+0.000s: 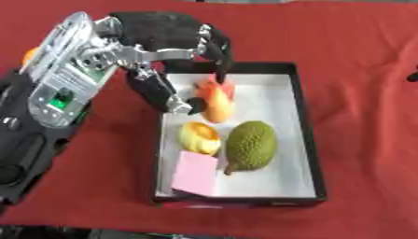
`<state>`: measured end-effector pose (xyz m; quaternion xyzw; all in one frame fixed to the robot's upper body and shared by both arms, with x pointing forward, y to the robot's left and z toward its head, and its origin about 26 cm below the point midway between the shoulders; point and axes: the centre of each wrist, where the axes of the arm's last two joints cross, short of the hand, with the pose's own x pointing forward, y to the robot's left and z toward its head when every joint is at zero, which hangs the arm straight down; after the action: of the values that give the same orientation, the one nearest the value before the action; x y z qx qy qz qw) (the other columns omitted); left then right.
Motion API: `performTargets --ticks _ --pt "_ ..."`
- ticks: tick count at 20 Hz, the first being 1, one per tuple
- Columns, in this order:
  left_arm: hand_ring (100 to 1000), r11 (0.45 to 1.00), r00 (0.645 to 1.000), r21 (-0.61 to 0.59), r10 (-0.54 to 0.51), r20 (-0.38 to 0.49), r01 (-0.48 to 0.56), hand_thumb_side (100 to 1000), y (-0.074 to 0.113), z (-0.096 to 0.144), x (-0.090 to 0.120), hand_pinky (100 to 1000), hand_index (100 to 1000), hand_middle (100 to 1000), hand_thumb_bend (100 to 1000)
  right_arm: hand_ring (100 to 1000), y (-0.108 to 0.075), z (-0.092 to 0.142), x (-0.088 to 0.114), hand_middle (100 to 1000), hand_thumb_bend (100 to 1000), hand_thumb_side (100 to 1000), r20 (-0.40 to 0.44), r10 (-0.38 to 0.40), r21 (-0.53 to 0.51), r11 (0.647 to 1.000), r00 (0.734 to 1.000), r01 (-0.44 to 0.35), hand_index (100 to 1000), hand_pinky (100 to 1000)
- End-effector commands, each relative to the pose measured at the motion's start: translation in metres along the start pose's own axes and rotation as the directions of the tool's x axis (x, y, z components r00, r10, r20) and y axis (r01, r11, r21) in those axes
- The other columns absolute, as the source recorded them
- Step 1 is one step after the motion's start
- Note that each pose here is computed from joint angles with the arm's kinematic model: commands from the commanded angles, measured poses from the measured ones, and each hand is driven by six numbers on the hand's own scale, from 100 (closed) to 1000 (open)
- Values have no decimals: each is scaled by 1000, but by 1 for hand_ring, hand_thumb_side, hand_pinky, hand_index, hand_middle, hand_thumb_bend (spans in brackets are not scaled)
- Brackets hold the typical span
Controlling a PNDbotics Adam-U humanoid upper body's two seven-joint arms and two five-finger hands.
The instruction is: Pick up objects on the table and place them in the box.
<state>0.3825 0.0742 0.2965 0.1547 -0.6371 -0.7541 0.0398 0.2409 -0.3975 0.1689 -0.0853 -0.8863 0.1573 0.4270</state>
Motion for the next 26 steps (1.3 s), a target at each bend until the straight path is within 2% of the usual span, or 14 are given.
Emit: performTargets --ticks 1,3,4,5,7,10,12,15,18,20,26 --pt "794 1000 1000 25 -16 -22 17 628 6 7 -6 815 905 787 283 643 -6 -4 10 632 100 523 24 34 19 999 999 -34 858 976" --pt "791 998 999 59 -1 -40 3 595 7 15 -9 814 898 784 271 643 -6 -4 10 633 100 523 21 35 17 999 999 -35 858 976" --pt "787 996 999 88 8 -53 -3 524 9 21 -10 813 890 781 251 643 -6 -4 10 633 100 523 20 35 15 999 999 -36 858 976" --pt "786 993 998 120 15 -65 -7 490 13 29 -11 812 887 779 244 643 -7 -4 10 633 100 523 20 36 12 999 999 -36 858 976" --pt "778 983 995 185 27 -100 -8 332 20 48 -13 808 865 767 229 644 -8 -3 10 633 100 523 20 38 8 999 999 -38 858 975" --pt "777 961 984 278 50 -173 0 241 29 84 -16 809 853 762 268 644 -10 0 10 633 100 523 14 47 -3 999 999 -47 858 975" --pt "782 947 968 320 63 -243 19 243 30 108 -19 812 854 765 271 644 -11 2 10 633 100 523 8 56 -11 998 998 -56 858 975" --pt "782 938 927 346 112 -358 21 245 22 145 -28 814 856 765 259 644 -13 5 10 633 100 523 4 69 -24 997 998 -69 858 975" --pt "791 936 864 351 158 -478 23 239 12 182 -38 821 858 768 286 644 -13 6 10 634 100 523 4 75 -30 997 997 -75 858 974" --pt "795 945 815 327 179 -551 13 271 8 205 -48 825 858 770 283 644 -13 6 9 634 100 523 5 76 -30 997 997 -75 857 974" --pt "814 973 703 221 205 -681 -69 352 5 259 -73 836 858 779 328 643 -10 5 9 633 100 523 10 67 -22 998 998 -67 857 974"
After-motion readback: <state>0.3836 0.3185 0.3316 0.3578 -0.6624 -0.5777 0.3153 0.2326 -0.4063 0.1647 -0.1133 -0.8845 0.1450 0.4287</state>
